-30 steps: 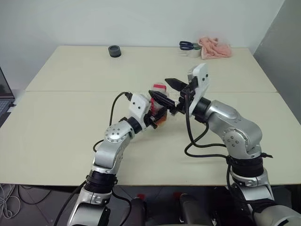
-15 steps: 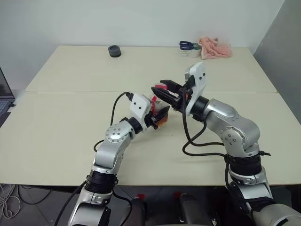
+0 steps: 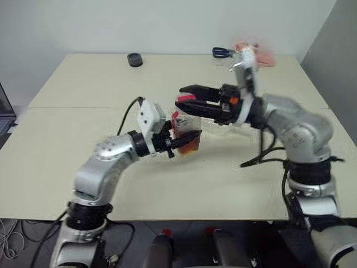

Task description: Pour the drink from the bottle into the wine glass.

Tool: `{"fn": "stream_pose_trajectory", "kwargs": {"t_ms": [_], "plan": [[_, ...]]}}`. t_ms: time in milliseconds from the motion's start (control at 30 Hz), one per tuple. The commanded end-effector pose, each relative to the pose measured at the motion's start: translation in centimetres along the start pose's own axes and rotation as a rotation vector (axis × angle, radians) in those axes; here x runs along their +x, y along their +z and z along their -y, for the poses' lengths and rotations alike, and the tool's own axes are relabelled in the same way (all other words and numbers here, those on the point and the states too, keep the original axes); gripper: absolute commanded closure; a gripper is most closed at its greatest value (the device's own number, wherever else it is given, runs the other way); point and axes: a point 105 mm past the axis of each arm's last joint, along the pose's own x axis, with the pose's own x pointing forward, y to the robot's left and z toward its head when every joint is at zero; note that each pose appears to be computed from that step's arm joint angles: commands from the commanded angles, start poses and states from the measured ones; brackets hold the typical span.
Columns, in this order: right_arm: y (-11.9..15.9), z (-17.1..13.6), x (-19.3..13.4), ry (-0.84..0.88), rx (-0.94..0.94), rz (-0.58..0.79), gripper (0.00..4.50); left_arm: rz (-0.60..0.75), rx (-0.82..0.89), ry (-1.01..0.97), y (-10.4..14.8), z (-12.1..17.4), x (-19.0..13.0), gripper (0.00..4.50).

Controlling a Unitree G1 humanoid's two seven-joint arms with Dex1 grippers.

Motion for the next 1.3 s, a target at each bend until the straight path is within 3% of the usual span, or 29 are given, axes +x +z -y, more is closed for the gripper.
{"fn": "stream_pose_trajectory", "kwargs": {"t_ms": [33,67,333,567,800,1033,1300], "plan": [[0.7,-2.7,1.4,0.242,0.059,-0.009,2.67,0.028,-0.003,-0.310,2.3,4.7,0.6,2.67],[0.6,-2.6,1.2,0.248,0.067,-0.022,2.67,0.024,0.001,-0.311,2.5,4.5,0.4,2.67],[0.8,-1.2,-3.2,0.083,0.087,-0.080,0.05,-0.011,0.034,-0.033,0.4,0.6,-0.8,2.67],[-0.4,-0.5,-5.7,-0.223,-0.008,-0.102,0.02,0.007,-0.017,0.156,-1.8,0.5,-0.3,2.67],[-1.6,-0.3,-3.2,-0.474,-0.144,-0.057,0.02,0.061,-0.057,0.361,-2.7,-1.5,0.8,2.67],[-1.7,0.2,-0.9,-0.539,-0.158,0.017,0.02,0.050,-0.038,0.360,-2.9,-1.9,1.7,2.67],[-2.7,0.5,-0.2,-0.548,-0.152,0.013,0.02,0.050,-0.024,0.349,-2.5,-2.3,2.0,2.67]]}}
